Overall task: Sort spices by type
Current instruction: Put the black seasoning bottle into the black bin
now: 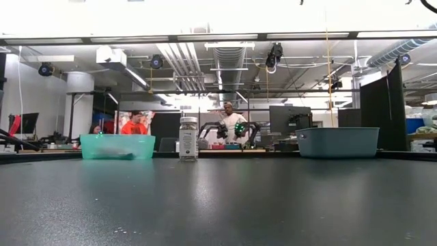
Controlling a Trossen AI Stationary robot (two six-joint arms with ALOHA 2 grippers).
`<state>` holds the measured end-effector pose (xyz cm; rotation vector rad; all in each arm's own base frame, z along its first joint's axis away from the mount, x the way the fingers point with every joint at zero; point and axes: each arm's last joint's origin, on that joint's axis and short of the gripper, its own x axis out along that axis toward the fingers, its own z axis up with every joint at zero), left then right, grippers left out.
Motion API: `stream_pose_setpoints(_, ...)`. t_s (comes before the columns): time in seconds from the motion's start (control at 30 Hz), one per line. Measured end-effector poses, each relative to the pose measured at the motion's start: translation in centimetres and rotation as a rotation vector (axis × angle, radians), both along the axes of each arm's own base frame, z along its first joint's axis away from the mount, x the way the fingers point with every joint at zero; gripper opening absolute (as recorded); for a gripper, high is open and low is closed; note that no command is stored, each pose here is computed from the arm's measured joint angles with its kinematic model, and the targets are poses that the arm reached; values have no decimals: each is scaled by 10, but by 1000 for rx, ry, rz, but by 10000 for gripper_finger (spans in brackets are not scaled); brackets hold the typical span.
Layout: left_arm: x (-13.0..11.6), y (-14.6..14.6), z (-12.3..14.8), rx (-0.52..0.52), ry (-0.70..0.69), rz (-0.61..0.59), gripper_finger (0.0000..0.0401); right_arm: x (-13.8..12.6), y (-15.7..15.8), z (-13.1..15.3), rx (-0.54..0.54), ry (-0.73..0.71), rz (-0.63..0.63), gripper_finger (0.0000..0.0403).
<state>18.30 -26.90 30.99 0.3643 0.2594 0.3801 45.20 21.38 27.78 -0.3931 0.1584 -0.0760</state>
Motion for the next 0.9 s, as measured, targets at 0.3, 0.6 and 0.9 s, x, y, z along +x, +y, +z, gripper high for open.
stream_pose_setpoints(0.3,23,-3,-3,-20,30,2,293,-2,5,0,-54,8,26,159)
stream_pose_setpoints(0.6,43,-11,-6,20,55,-36,290,-7,13,-3,-79,34,68,164)
stream_pose_setpoints(0.9,45,-12,-4,21,32,-22,238,-9,18,-4,-69,46,78,169)
